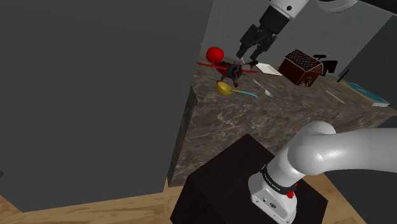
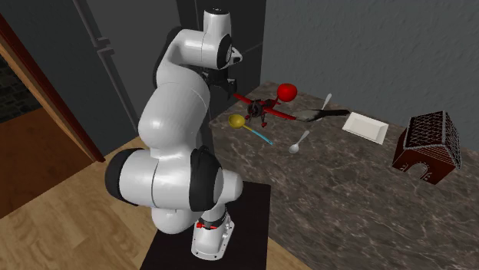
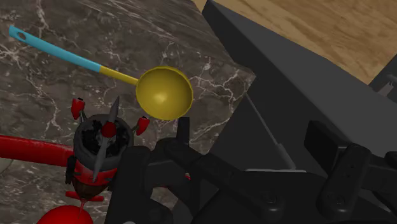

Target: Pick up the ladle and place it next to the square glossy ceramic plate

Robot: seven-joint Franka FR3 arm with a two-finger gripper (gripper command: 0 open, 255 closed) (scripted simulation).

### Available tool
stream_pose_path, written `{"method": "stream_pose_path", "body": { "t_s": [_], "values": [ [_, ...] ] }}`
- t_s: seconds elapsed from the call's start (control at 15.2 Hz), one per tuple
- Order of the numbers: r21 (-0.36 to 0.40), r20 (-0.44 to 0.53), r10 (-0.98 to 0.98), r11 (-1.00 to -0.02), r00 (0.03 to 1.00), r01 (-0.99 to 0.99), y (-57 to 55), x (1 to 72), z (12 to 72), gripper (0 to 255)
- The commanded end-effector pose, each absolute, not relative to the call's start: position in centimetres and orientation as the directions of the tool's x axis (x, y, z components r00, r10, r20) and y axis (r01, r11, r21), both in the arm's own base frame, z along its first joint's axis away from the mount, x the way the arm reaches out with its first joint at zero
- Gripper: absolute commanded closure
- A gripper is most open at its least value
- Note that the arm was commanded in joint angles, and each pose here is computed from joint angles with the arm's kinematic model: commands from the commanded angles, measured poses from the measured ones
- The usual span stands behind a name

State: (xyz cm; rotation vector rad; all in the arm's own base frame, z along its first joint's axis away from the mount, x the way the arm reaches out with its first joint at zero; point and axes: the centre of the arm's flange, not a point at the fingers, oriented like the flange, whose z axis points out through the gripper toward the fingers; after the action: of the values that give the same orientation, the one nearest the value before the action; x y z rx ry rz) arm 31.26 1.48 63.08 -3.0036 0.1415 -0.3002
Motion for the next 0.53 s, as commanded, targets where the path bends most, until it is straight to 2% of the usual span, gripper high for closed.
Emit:
{"method": "stream_pose_path", "body": {
  "t_s": [0.0, 0.2, 0.46],
  "values": [
    [-0.128, 0.191, -0.105, -0.988, 0.976, -0.081, 1.5, 31.3, 63.1, 0],
    [-0.129, 0.178, 0.083, -0.986, 0.981, 0.107, -1.9, 30.7, 60.6, 0],
    [-0.133, 0.161, 0.328, -0.927, 0.931, 0.350, -6.5, 31.0, 57.3, 0]
  ]
}}
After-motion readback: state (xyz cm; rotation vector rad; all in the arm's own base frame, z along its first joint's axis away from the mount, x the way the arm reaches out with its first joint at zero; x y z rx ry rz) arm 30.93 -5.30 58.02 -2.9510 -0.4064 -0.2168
